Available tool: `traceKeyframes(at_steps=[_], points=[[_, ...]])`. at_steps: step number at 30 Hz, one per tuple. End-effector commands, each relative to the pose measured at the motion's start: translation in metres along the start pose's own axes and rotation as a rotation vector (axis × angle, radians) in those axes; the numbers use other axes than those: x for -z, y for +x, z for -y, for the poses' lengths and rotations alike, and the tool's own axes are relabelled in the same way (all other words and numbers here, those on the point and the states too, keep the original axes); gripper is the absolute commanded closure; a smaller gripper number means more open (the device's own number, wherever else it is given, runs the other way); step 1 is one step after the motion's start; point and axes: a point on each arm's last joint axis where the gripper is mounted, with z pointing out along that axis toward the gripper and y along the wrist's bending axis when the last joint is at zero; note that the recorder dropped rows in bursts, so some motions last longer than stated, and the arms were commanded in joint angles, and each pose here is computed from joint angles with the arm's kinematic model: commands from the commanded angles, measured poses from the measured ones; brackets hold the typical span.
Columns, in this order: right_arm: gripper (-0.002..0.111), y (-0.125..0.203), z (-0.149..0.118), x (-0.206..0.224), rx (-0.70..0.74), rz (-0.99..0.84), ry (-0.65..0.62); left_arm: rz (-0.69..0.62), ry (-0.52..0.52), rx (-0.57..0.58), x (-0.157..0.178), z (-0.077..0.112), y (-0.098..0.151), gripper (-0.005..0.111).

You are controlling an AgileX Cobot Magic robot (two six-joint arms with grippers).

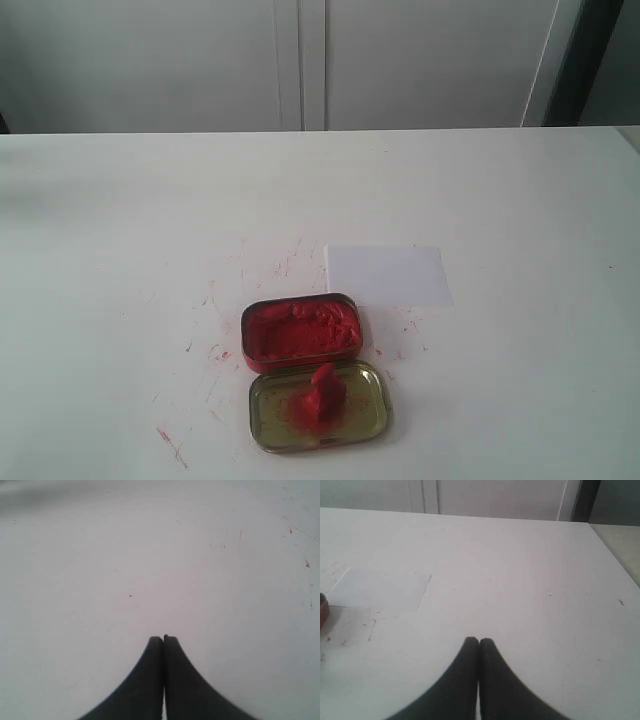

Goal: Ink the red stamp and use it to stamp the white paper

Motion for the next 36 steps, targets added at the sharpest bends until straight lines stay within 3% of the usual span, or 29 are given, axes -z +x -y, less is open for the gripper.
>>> traceKeyframes(at_steps=[1, 20, 28, 36], points=[[0.108, 0.000, 0.000, 0.000, 0.001, 0.013, -0.001, -0.010, 0.003, 0.007, -0.001, 0.000, 0.003, 0.107], [0.108, 0.000, 0.000, 0.000, 0.001, 0.013, -0.001, -0.002, -0.008, -0.009, -0.001, -0.001, 0.002, 0.107], [0.108, 0.000, 0.000, 0.000, 0.001, 0.013, -0.001, 0.153, -0.030, -0.010, 0.000, -0.002, -0.012, 0.107], [0.108, 0.000, 0.000, 0.000, 0.001, 0.013, -0.001, 0.389, -0.065, -0.011, 0.006, -0.005, -0.033, 0.107]])
